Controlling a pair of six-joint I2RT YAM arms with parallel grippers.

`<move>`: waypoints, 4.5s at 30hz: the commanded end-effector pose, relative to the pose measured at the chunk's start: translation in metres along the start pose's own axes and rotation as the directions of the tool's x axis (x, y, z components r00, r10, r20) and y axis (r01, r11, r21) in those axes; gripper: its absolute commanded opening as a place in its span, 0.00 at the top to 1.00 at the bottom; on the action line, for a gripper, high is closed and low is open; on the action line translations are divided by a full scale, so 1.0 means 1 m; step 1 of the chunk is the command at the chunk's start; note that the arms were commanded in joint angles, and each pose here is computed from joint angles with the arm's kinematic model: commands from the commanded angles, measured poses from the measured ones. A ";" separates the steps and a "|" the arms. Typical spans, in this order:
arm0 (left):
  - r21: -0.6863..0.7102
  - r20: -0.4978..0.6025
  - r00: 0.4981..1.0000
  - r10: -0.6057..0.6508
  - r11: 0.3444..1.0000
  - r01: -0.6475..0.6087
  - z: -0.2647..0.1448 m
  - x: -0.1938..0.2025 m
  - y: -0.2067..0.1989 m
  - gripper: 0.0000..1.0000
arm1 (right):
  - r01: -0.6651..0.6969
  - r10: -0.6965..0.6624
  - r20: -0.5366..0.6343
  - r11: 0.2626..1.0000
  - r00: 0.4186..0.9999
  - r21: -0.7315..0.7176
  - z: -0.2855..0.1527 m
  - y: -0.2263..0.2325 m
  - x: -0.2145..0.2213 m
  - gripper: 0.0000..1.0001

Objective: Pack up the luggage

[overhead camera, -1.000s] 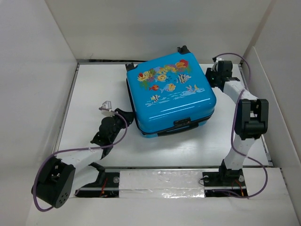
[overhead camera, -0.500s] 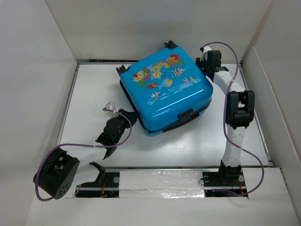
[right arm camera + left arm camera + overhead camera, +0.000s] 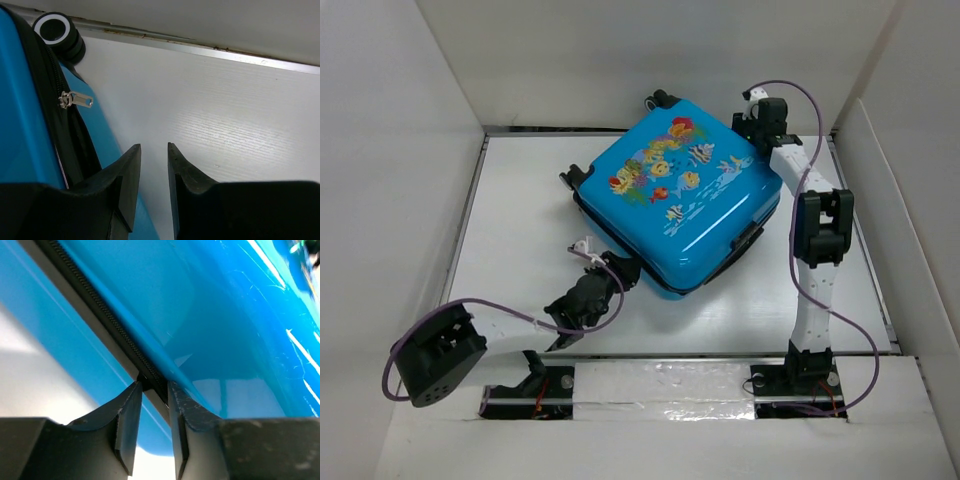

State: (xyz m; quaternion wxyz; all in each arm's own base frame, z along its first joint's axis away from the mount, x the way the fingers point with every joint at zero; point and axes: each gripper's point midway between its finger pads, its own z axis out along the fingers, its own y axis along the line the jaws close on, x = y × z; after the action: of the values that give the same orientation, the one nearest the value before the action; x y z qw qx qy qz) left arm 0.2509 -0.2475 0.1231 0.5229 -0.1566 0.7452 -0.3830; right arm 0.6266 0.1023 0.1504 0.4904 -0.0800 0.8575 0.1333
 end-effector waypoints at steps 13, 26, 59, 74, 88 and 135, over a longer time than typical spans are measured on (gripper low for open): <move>-0.042 0.505 0.856 -0.109 0.988 0.151 -0.031 -0.211 -0.036 0.29 | -0.039 0.067 0.092 0.961 0.994 -0.273 -0.088 0.109 -0.054 0.44; -0.058 0.394 0.853 -0.344 0.916 0.396 0.075 -0.302 0.058 0.09 | -0.108 0.192 0.422 0.970 0.886 -0.216 -0.227 0.095 -0.065 0.13; 0.155 0.276 0.841 -0.465 0.885 0.439 0.118 -0.287 0.085 0.28 | -0.002 0.149 0.362 0.926 0.920 -0.376 -0.287 0.172 0.016 0.14; 0.345 0.271 0.848 -0.456 0.868 0.357 0.087 -0.312 0.015 0.92 | 0.008 0.123 0.326 0.928 0.937 -0.372 -0.289 0.188 0.045 0.14; 0.253 0.338 0.874 -0.349 0.928 0.272 0.032 -0.317 -0.011 1.00 | 0.029 0.096 0.339 0.938 0.936 -0.346 -0.304 0.184 0.043 0.14; 0.554 0.390 0.920 -0.027 0.805 -0.211 -0.054 -0.249 -0.202 0.69 | -0.194 0.271 0.317 0.947 0.909 -0.255 -0.229 0.108 0.042 0.98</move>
State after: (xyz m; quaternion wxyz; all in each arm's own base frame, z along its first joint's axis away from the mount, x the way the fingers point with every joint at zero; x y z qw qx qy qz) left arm 0.2910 -0.1842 0.3942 0.6690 -0.0977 0.5451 -0.4957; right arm 0.3477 0.1142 0.1469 0.4935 0.0416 0.8355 0.2378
